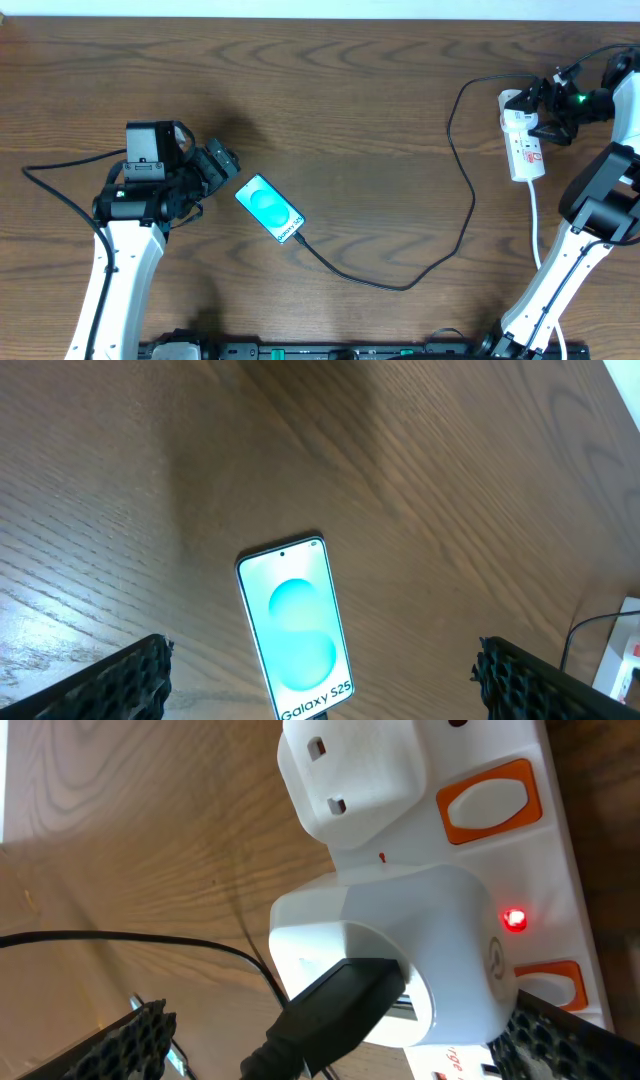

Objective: Plug charger to phone and switch on socket
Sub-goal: 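Lift the right gripper away from the power strip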

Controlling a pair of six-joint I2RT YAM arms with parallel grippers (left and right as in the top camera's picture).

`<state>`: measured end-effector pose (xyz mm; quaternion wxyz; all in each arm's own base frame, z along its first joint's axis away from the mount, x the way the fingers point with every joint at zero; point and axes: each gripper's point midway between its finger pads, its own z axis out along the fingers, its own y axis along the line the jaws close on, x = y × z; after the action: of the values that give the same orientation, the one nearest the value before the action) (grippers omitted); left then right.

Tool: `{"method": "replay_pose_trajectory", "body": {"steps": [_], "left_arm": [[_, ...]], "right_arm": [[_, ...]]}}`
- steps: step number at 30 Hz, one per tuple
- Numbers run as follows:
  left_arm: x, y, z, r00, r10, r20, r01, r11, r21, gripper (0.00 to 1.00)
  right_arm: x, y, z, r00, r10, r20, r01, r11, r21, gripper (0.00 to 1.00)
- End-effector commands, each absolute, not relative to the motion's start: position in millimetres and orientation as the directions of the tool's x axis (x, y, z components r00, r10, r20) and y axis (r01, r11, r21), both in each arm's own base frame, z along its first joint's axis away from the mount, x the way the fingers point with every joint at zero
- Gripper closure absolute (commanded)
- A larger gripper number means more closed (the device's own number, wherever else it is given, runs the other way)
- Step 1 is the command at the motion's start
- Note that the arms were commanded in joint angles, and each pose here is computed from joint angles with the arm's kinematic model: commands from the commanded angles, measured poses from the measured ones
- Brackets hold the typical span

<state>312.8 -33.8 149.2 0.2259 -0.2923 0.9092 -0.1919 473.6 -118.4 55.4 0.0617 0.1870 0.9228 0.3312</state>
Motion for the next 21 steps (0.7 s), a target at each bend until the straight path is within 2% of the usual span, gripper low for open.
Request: {"method": "replay_pose_trajectory", "body": {"steps": [1, 21], "left_arm": [[311, -33, 146, -0.729, -0.618, -0.295, -0.451, 0.758, -0.472, 0.02], [309, -33, 145, -0.731, -0.618, -0.290, -0.454, 0.758, -0.469, 0.03]], "right_arm": [[475, -121, 40, -0.922, 0.386, 0.018, 0.308, 0.706, 0.637, 0.01], [476, -146, 47, -0.897, 0.441, -0.009, 0.334, 0.693, 0.639, 0.01]]}}
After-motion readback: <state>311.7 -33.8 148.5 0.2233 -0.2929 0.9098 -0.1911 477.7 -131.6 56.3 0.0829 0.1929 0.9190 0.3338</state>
